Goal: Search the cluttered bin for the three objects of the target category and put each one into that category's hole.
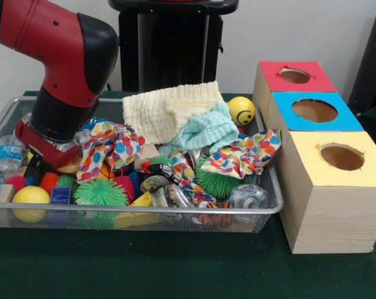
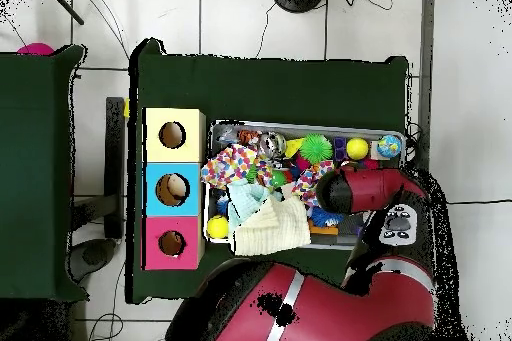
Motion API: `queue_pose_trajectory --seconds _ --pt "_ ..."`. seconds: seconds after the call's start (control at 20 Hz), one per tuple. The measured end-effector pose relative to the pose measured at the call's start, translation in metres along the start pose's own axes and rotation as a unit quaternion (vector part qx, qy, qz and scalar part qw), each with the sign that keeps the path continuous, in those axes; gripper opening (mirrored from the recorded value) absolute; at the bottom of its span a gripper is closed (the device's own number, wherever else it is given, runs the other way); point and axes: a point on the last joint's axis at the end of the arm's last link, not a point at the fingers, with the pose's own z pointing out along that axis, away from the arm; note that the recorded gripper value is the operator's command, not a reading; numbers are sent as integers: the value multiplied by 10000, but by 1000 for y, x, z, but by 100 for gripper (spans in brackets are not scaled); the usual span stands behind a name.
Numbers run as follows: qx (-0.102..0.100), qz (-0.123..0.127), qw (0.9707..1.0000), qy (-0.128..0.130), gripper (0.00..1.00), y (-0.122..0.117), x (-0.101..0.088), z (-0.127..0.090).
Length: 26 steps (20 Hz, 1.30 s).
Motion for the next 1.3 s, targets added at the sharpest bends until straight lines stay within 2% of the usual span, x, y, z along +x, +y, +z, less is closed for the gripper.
queue_pose_trajectory --seconds 0.1,0.15,0.35,0.4,0.6,1.05,1.3 --pt "40 121 9998 120 0 -2 1 -8" --pt "83 263 9993 264 0 -4 1 -19" --pt "142 472 9977 465 0 -7 1 -38" --pt "159 566 9968 542 0 -8 -1 -49" --pt "161 719 9953 631 0 -9 -6 -68" --pt "51 1036 9915 789 0 1 -14 -105" --pt "-82 1203 9883 934 0 14 -10 -114"
